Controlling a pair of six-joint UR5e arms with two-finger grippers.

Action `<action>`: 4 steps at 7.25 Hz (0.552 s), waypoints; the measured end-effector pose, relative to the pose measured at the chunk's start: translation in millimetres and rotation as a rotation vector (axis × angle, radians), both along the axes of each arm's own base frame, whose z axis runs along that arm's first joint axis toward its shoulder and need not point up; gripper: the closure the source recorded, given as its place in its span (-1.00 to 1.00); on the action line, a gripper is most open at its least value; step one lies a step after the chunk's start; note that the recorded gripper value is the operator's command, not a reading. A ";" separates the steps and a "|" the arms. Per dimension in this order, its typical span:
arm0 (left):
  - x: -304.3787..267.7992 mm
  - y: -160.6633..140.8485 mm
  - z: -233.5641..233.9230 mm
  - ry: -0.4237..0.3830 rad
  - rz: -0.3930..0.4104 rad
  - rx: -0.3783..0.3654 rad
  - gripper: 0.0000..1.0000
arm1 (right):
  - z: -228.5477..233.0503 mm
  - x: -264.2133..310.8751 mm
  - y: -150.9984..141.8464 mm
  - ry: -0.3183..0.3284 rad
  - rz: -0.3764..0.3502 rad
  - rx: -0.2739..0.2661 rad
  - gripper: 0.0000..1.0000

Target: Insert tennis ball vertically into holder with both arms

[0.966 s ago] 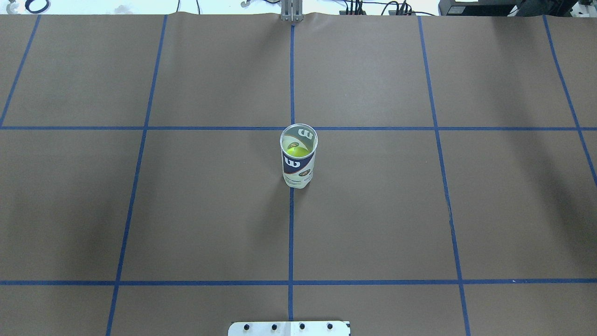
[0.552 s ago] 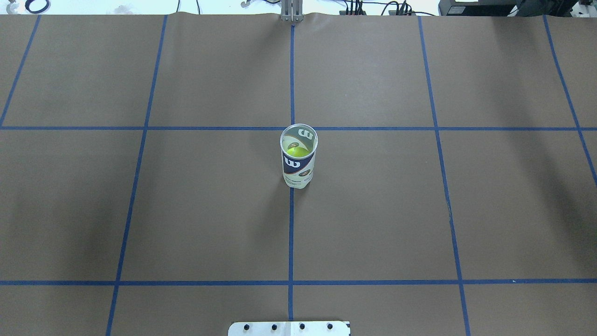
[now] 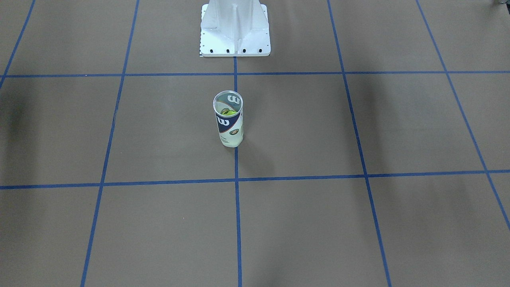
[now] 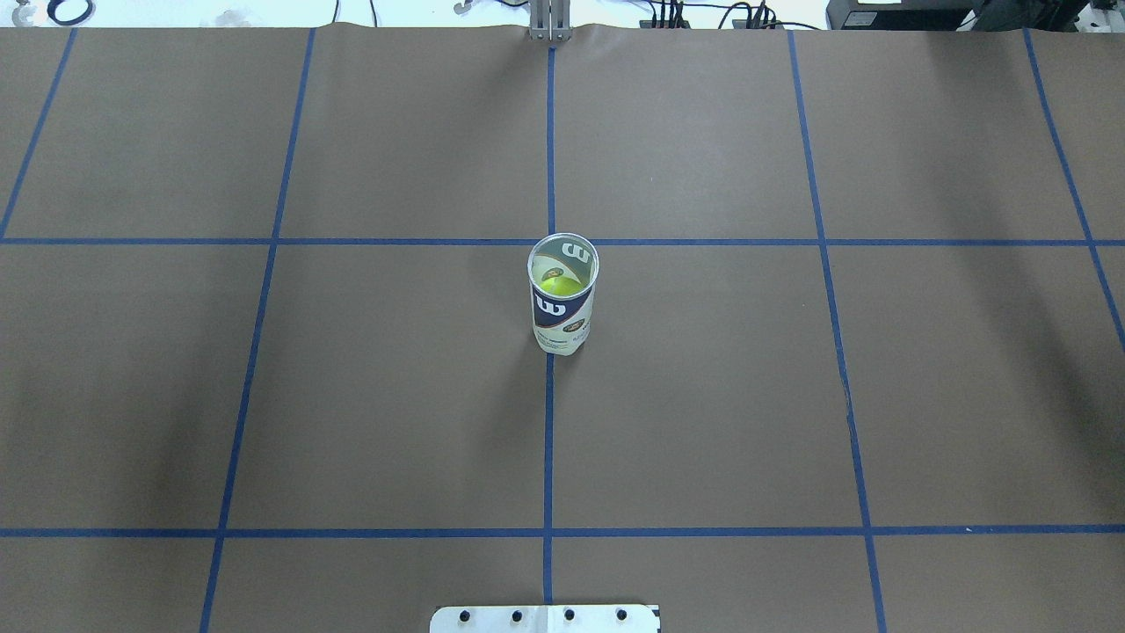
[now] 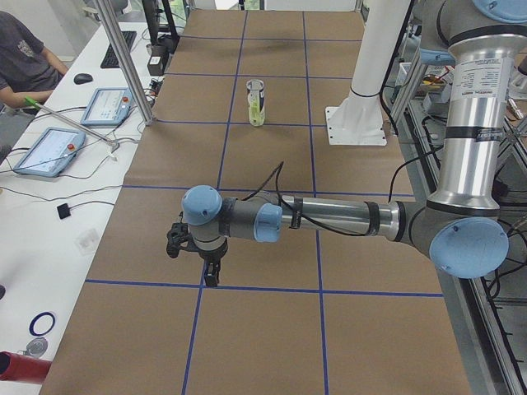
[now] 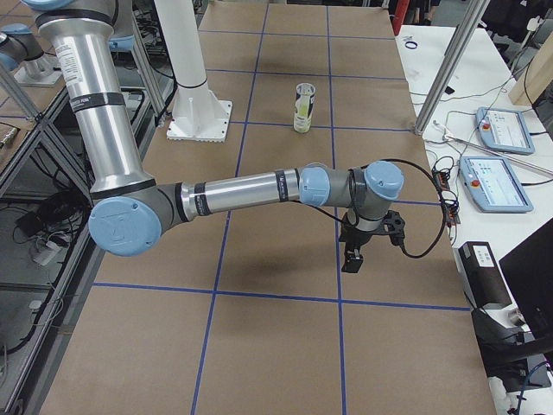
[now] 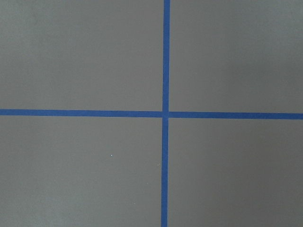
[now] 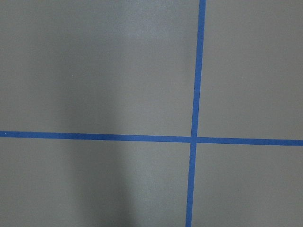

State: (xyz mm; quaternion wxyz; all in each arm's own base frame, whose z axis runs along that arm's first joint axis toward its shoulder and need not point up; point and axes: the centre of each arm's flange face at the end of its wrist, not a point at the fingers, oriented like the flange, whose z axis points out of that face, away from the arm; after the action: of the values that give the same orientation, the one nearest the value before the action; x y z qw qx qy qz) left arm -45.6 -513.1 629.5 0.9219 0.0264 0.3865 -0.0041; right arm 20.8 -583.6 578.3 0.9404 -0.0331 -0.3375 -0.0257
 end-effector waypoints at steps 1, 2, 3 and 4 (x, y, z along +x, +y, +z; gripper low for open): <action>0.5 2.6 2.7 0.005 0.001 0.004 -0.99 | -0.6 0.7 4.4 0.008 -0.001 0.010 -0.99; 1.0 3.6 2.6 0.008 0.001 0.005 -0.99 | -3.1 1.1 9.8 0.009 -0.003 0.025 -0.98; 1.1 3.8 2.3 0.010 -0.001 0.004 -0.99 | -2.2 1.1 16.9 0.002 -0.005 0.030 -0.98; 1.3 3.6 -0.9 0.011 -0.002 0.008 -0.99 | -3.1 1.4 26.3 -0.006 -0.007 0.037 -0.98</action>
State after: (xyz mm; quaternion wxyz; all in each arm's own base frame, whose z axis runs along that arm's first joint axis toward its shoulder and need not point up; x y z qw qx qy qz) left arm -44.4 -509.4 628.7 0.9196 0.0306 0.3917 -0.0035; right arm 22.2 -557.3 575.2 0.9398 -0.0166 -0.3396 -0.0351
